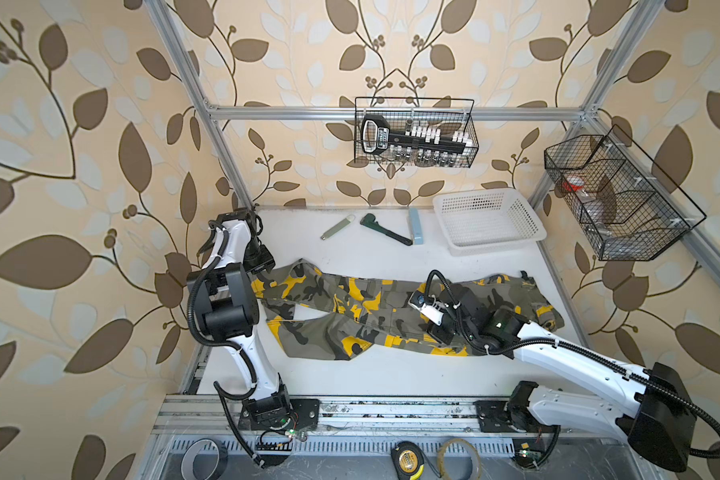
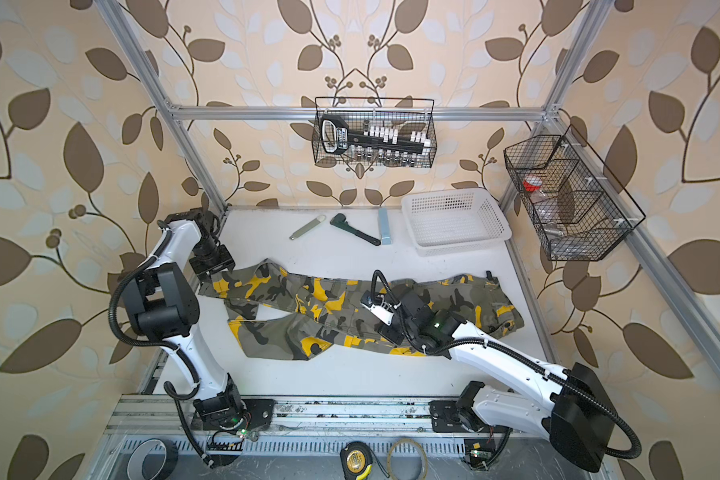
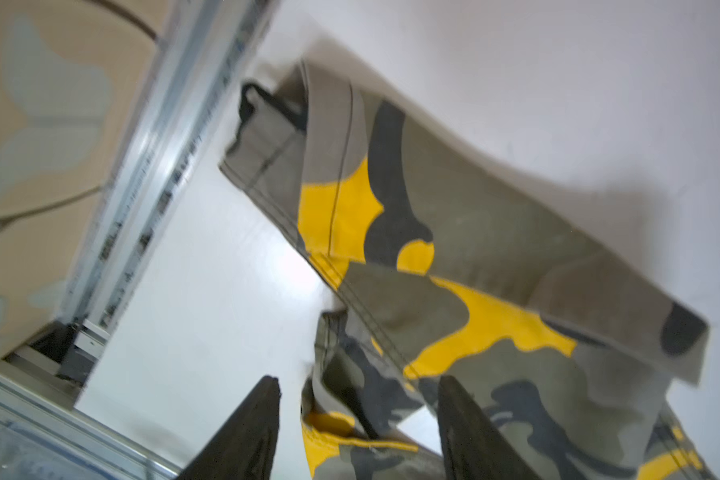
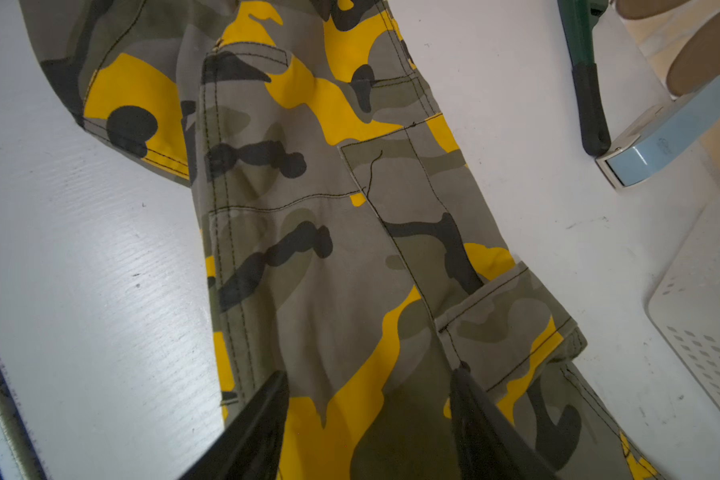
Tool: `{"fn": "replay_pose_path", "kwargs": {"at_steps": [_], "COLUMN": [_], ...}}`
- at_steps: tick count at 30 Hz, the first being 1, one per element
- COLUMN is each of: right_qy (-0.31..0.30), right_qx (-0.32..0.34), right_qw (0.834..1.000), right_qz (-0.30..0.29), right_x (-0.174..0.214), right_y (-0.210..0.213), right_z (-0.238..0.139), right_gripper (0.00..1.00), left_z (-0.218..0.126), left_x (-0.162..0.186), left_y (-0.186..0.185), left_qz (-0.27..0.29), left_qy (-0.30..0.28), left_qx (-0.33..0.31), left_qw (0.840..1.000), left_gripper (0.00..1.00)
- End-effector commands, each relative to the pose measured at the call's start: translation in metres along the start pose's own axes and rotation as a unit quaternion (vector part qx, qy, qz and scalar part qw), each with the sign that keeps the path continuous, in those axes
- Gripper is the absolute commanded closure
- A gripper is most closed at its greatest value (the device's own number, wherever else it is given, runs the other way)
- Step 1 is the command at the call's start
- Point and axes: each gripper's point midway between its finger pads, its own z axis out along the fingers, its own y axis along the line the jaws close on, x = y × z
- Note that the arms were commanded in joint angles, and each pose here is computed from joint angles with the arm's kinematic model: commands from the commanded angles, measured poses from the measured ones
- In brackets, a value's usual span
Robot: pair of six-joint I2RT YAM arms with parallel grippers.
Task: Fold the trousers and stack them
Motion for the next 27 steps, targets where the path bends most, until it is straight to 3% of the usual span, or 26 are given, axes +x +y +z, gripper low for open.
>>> {"fn": "replay_pose_path", "kwargs": {"at_steps": [1, 10, 14, 27], "right_qy": [-0.035, -0.044, -0.043, -0.041], "right_qx": [-0.007, -0.008, -0.008, -0.018], "right_qw": [0.999, 0.998, 0.998, 0.998], "right_qz": [0.021, 0.049, 0.052, 0.048], "right_x": [-0.016, -0.006, -0.002, -0.004], "right_y": [0.0, 0.009, 0.009, 0.008], "right_z": [0.003, 0.011, 0.011, 0.015], "right_gripper": [0.36, 0.35, 0.35, 0.35], "left_z": [0.006, 0.041, 0.042, 0.077], "left_x": [0.012, -0.009, -0.024, -0.038], "left_y": [-0.022, -0.002, 0.0, -0.013], "left_qz": [-0.069, -0.194, -0.216, -0.236], "left_qy": [0.017, -0.015, -0.034, -0.002], "left_qx": [0.079, 0.077, 0.07, 0.069], "left_qw": [0.994, 0.978, 0.973, 0.969], "left_gripper": [0.37, 0.45, 0.47, 0.53]}}
